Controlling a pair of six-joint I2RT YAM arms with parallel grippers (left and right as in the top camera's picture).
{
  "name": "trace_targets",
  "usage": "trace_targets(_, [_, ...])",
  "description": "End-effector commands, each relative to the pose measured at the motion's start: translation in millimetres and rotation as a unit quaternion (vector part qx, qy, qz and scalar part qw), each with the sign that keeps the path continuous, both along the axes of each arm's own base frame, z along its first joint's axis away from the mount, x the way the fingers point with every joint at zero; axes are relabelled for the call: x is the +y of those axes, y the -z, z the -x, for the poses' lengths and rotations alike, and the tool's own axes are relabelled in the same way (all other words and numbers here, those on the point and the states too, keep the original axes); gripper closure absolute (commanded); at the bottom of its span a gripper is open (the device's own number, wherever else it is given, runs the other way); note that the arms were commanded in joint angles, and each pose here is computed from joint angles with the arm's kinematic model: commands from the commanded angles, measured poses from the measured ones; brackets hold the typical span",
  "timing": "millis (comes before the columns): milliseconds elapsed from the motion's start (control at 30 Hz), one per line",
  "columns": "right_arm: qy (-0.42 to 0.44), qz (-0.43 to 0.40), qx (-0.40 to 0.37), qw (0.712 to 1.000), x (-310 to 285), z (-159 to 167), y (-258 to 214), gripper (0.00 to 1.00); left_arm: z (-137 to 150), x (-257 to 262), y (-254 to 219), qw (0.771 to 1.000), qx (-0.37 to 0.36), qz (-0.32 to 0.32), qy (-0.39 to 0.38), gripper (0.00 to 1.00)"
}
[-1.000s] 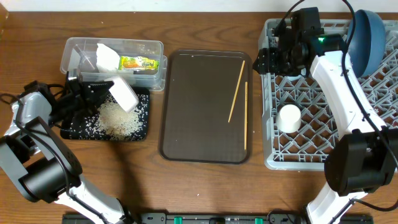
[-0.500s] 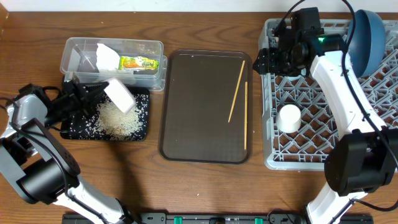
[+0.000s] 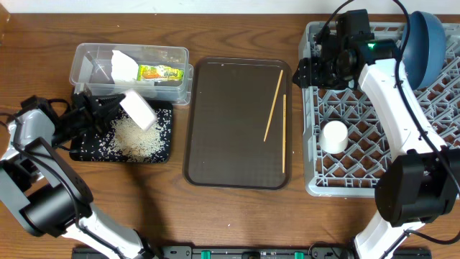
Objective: Sort waste into correct bins and load items into the dishwasher rack
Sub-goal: 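Tip the white bowl to pour the rice onto the black tray, then set the empty white bowl back on the brown tray and release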
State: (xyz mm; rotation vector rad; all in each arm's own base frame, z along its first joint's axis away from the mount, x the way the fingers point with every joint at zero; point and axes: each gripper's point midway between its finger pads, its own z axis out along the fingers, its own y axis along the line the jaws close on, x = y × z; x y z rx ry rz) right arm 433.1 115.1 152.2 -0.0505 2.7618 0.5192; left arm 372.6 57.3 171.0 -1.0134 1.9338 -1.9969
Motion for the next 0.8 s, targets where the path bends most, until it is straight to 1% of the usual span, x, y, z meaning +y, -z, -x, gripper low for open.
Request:
trace_targets(0, [-0.013,0.004,-0.016,1.0,1,1,-10,0.27,5,-15,-39,0.996,-0.072,-0.047,0.016,0.94])
trace_targets(100, [-0.013,0.004,-0.016,1.0,1,0,-10,0.27,11,-31,-55,0.987,-0.089,-0.128,0.034,0.94])
trace_targets(200, [-0.012,0.004,-0.016,1.0,1,0,-10,0.27,21,-53,-67,0.967,-0.102,-0.228,0.056,0.94])
trace_targets(300, [-0.013,0.004,-0.016,1.0,1,0,-10,0.27,29,-74,-71,0.942,-0.103,-0.31,0.074,0.94])
trace_targets(400, [-0.013,0.004,-0.016,1.0,1,0,-10,0.27,33,-97,-68,0.91,-0.11,-0.387,0.1,0.93])
trace_targets(533, [-0.013,0.003,-0.016,1.0,1,0,-10,0.27,34,-141,-56,0.866,-0.133,-0.455,0.156,0.94])
trace_targets(633, [-0.014,0.001,-0.015,1.0,2,1,-10,0.27,32,-176,-40,0.826,-0.151,-0.507,0.197,0.94])
trace_targets(767, [-0.014,0.001,-0.012,1.0,2,2,-10,0.27,31,-219,-13,0.765,-0.17,-0.573,0.241,0.94])
